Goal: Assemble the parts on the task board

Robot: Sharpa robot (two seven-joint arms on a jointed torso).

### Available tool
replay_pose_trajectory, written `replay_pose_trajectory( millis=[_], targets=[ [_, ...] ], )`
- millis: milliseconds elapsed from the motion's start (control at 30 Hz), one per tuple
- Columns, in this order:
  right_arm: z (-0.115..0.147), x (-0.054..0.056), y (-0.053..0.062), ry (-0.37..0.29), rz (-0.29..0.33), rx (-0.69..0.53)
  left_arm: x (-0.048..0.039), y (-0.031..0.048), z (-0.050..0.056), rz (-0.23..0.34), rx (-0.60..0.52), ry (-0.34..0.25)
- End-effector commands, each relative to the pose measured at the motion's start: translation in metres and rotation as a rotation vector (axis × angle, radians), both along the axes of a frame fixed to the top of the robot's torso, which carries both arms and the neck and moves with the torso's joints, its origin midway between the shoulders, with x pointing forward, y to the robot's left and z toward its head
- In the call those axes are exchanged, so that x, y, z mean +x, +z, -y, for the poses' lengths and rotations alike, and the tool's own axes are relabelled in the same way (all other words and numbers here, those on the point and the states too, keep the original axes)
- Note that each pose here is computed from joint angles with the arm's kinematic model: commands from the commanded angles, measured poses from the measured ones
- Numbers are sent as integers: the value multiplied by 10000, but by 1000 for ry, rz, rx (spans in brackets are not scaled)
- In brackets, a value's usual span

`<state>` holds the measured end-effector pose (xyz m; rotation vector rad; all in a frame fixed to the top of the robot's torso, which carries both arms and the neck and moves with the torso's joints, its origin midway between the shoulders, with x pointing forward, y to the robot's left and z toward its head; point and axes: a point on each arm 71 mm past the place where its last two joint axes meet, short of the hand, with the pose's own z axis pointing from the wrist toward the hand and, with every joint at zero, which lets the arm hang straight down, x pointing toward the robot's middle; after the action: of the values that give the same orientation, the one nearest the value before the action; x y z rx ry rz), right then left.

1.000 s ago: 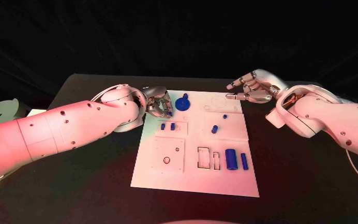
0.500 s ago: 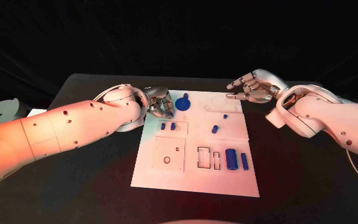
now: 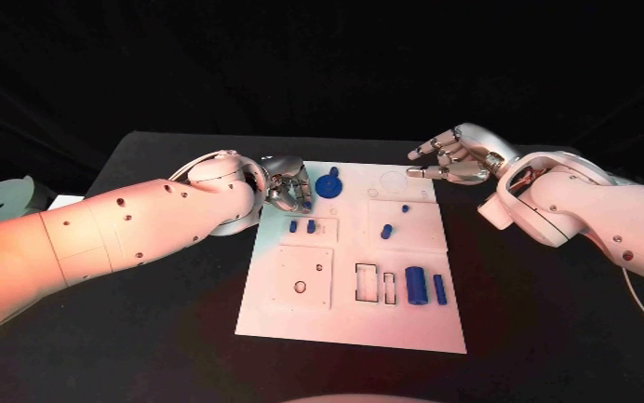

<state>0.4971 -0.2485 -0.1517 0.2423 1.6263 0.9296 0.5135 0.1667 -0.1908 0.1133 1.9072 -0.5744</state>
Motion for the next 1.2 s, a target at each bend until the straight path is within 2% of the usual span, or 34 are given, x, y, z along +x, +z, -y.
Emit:
replay_pose_trajectory(
  millis=[33, 1000, 1200],
  targets=[
    [-15, -7, -4, 13, -1, -2, -3, -22, 7, -10, 21, -5],
    [-6, -4, -7, 6, -4, -4, 9, -39, -14, -19, 33, 7],
    [17, 3, -27, -4, -22, -27, -6, -32, -90, -24, 24, 21]
  ],
)
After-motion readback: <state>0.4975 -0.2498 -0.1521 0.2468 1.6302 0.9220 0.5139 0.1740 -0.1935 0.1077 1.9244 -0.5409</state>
